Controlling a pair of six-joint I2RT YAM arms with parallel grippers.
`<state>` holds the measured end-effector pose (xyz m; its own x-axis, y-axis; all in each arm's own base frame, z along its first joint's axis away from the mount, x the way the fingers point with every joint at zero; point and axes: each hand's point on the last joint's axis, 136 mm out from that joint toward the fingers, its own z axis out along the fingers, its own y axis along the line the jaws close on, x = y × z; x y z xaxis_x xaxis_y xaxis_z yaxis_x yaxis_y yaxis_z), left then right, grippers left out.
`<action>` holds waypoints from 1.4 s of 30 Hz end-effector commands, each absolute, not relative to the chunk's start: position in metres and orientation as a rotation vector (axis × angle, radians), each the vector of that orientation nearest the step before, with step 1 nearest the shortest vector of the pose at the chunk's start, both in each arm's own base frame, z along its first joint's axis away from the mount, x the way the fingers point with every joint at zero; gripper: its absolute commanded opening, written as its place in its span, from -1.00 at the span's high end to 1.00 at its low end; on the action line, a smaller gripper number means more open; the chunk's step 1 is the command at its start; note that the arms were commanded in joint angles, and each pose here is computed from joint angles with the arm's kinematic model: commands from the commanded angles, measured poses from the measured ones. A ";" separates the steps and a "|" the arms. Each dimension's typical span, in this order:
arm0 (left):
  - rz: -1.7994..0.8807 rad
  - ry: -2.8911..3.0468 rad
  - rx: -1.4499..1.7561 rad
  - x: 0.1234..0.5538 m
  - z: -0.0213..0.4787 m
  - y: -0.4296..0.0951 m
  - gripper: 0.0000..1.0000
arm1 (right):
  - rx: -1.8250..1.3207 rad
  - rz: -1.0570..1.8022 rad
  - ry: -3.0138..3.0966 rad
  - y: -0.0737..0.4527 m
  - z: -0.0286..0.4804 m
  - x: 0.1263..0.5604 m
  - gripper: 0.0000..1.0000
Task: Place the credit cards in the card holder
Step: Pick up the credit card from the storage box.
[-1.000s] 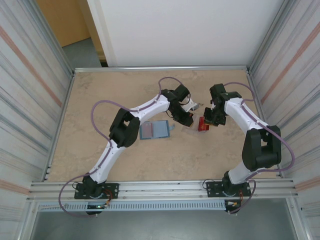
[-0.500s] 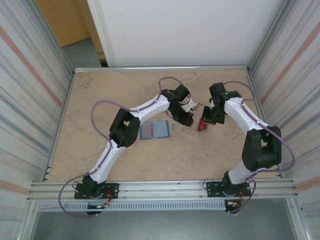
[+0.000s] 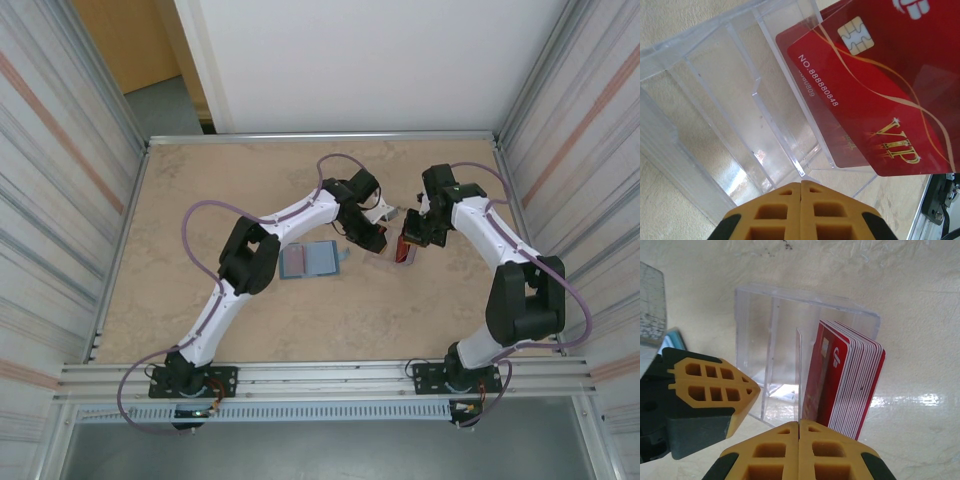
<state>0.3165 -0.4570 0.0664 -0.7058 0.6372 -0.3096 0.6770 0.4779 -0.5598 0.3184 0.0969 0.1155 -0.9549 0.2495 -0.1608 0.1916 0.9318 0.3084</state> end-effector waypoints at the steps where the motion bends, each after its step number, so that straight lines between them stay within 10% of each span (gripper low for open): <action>1: -0.955 2.779 1.167 0.304 0.042 -0.440 0.95 | 0.365 0.502 2.840 0.098 0.134 0.317 1.00; 18: -1.154 2.509 0.863 0.356 0.192 -0.356 0.36 | 0.264 1.057 2.463 0.137 0.221 0.335 1.00; 28: -1.596 2.224 0.431 0.358 0.259 -0.255 -0.46 | -0.036 1.296 2.151 0.214 0.278 0.341 1.00; 42: -1.659 1.872 0.579 0.328 0.303 -0.233 -0.46 | -0.195 1.552 1.907 0.284 0.313 0.333 1.00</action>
<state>0.3435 -0.2302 0.2815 -0.8087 -0.0750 -0.5834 0.5589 0.2110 -0.8019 0.3377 0.2667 0.2833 -0.7959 0.2867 -0.5332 -0.4166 0.3797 0.8260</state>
